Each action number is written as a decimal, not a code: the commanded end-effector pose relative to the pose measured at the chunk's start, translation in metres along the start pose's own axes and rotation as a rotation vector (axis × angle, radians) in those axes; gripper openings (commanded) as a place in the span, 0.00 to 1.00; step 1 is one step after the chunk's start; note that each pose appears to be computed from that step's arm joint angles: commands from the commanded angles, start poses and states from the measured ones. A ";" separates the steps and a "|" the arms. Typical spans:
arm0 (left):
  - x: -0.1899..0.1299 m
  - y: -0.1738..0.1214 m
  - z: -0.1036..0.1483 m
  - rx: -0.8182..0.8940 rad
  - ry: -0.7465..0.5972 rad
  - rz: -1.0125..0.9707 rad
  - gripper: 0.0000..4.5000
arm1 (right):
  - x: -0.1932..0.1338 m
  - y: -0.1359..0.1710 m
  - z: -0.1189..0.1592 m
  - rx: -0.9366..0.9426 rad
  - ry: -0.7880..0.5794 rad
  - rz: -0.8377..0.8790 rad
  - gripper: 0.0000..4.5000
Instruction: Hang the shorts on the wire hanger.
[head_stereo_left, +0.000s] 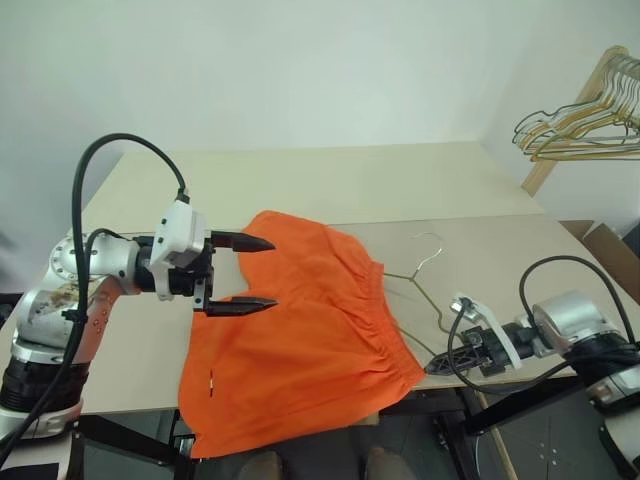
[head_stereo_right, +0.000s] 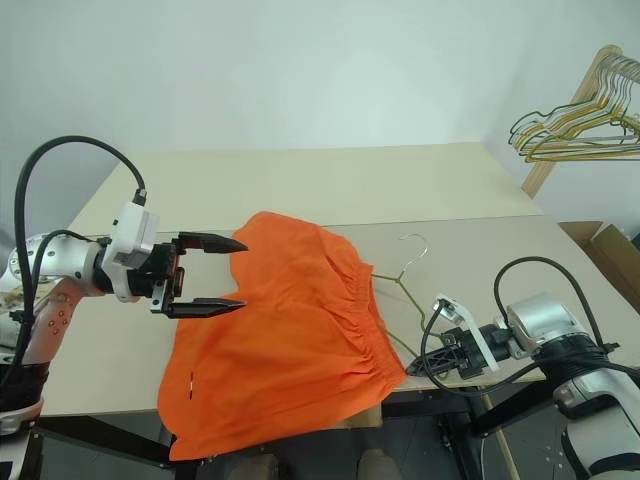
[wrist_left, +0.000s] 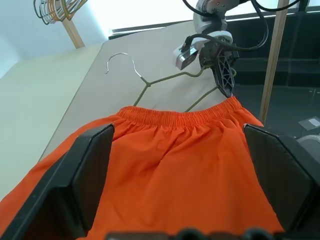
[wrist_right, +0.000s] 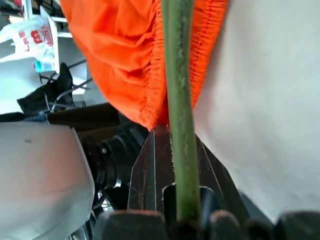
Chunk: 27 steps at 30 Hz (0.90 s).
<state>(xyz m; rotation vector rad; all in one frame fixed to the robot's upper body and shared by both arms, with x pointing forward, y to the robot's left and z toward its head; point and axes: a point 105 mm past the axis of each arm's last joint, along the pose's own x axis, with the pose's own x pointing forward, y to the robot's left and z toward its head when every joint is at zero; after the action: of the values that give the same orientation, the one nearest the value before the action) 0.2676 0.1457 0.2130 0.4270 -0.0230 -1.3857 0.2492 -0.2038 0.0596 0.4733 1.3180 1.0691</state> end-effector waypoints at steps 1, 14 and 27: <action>-0.003 0.003 0.008 0.052 0.001 0.017 0.99 | 0.001 0.013 0.015 -0.027 -0.042 0.046 0.00; 0.000 0.013 0.009 0.081 -0.004 0.010 0.99 | 0.001 0.039 0.058 -0.348 -0.206 -0.258 0.00; 0.003 0.093 0.032 0.334 0.103 0.027 0.99 | -0.020 0.102 0.102 -0.993 -0.019 -0.609 0.00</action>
<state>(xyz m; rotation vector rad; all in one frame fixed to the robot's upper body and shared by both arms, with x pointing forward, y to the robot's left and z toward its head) 0.3431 0.1460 0.2697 0.7063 -0.1747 -1.3294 0.3082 -0.1480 0.1669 -0.5557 0.7330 1.0175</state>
